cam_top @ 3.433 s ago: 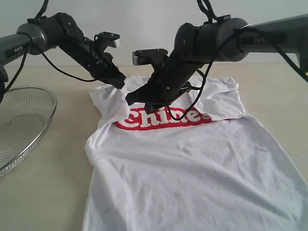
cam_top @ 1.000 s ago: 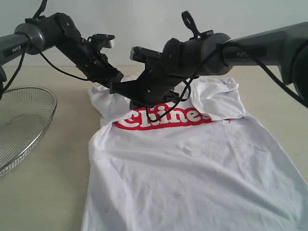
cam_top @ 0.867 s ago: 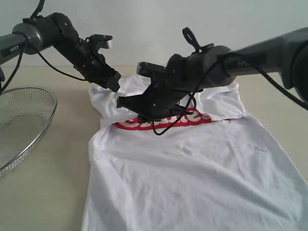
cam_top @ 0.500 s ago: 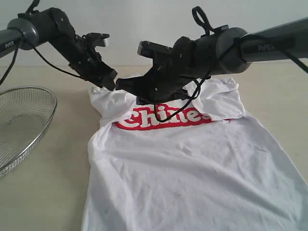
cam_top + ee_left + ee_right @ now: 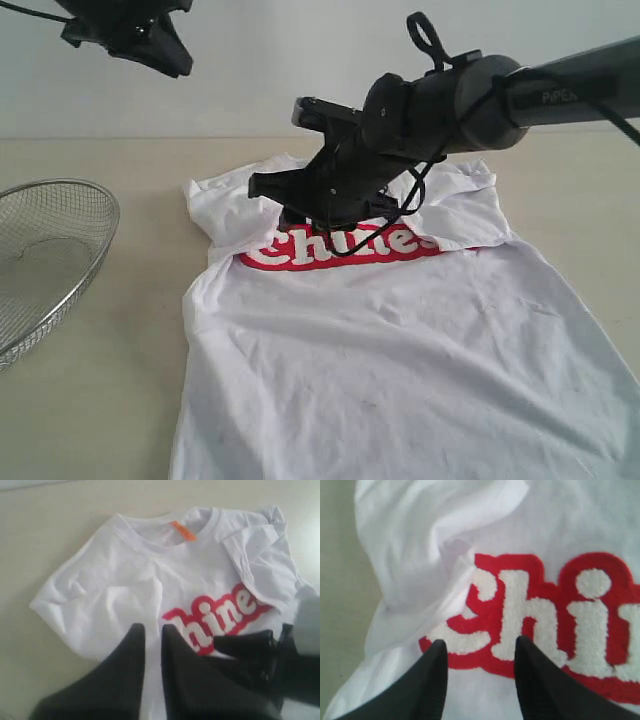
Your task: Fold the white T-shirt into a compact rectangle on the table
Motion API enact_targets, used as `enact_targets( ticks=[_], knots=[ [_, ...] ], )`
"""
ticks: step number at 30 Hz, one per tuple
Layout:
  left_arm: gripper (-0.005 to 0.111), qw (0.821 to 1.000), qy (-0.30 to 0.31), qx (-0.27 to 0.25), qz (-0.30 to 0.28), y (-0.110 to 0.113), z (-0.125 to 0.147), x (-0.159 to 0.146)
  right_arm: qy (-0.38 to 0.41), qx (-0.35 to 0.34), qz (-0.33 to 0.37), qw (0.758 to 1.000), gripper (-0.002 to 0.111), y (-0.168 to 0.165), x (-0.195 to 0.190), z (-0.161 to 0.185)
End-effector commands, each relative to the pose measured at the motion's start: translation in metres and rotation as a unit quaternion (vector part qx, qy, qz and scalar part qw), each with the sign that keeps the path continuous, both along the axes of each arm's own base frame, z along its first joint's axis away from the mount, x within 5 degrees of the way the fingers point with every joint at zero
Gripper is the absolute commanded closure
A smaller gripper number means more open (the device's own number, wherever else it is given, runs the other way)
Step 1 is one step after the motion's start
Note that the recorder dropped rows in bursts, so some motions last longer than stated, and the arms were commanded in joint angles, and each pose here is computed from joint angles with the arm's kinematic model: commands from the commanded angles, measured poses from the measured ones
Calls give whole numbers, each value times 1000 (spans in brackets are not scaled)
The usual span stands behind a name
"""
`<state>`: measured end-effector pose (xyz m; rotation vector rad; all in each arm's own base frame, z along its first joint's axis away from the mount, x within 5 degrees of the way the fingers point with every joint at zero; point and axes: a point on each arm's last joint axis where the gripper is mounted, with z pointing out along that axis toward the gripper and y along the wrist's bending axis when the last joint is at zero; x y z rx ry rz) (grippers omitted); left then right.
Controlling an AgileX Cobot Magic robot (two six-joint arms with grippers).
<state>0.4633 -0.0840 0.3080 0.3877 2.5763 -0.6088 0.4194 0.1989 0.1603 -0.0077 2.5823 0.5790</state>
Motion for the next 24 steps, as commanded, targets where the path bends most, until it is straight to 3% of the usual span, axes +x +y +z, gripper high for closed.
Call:
enact_targets(
  ticks=[1,7,13,18,24],
  knots=[
    [102,999,35,22,-3,8,15,-54,35,-6,-2,999,72,-18,0,2],
    [102,998,58,15,-16,14,28,-139,45,-12,14,999,72,-26,-21,22],
    [102,1000,4,9,3,23,33,-221,33,-8,15,999,72,-41,-62,56],
    [102,997,-69,-29,22,25,32,-281,23,4,10,1000,72,-50,-88,75],
    [102,990,-120,-74,13,24,12,-330,-1,83,-20,996,72,-38,-80,77]
  ],
)
